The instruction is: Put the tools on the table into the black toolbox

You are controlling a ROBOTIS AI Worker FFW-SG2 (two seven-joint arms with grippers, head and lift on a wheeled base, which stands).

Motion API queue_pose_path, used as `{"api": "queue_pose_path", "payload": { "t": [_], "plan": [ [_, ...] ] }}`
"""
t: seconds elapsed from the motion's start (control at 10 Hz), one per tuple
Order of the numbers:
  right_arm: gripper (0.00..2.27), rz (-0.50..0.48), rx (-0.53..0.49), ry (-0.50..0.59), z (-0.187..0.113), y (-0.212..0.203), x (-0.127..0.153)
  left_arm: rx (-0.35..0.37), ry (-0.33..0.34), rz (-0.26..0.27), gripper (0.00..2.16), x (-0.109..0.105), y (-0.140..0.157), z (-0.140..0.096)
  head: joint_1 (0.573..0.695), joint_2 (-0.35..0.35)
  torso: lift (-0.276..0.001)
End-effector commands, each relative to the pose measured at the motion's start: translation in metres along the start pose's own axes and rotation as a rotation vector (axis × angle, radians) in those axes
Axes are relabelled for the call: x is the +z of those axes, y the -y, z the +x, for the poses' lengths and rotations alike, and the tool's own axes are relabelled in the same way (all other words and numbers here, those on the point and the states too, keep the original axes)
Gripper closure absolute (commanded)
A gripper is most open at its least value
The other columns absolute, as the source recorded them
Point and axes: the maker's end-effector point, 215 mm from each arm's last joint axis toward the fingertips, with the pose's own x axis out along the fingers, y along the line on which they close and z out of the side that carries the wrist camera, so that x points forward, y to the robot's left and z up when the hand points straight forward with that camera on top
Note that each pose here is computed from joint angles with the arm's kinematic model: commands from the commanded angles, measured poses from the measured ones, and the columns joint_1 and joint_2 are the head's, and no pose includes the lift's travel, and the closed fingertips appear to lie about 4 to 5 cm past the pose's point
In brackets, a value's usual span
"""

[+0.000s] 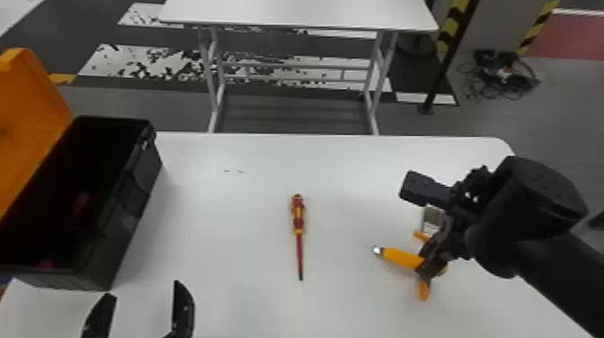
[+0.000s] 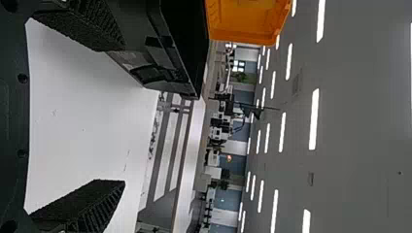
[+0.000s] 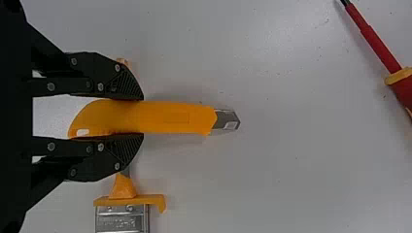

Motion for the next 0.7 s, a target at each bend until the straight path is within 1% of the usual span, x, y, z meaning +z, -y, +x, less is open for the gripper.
{"api": "queue_pose_path", "payload": {
  "t": [0.0, 0.1, 0.2, 0.3, 0.4, 0.6],
  "plan": [
    [0.96, -0.007, -0.004, -0.009, 0.0, 0.0, 0.001, 0.004, 0.0, -0.003, 0.0, 0.0, -0.001, 0.0, 0.695, -0.034, -0.075],
    [1.25, -0.017, -0.012, -0.019, 0.0, 0.001, 0.0, 0.003, 0.0, -0.001, 0.0, 0.0, -0.001, 0.001, 0.695, -0.032, -0.075],
    [1.39, -0.023, -0.014, -0.023, 0.001, 0.0, 0.0, 0.003, -0.001, -0.001, 0.0, -0.001, -0.001, 0.0, 0.695, -0.031, -0.075],
    [1.42, -0.022, -0.019, -0.016, -0.002, 0.002, 0.002, 0.003, 0.0, -0.001, 0.0, 0.0, -0.001, 0.001, 0.695, -0.031, -0.075],
    [1.48, -0.035, -0.024, 0.016, -0.01, 0.0, 0.013, 0.004, 0.0, 0.0, 0.0, 0.0, -0.002, 0.001, 0.695, -0.031, -0.075],
    [1.48, -0.031, -0.046, 0.07, -0.029, 0.003, 0.022, 0.005, 0.005, -0.002, 0.0, 0.001, -0.002, 0.001, 0.695, -0.013, -0.075]
  ]
}}
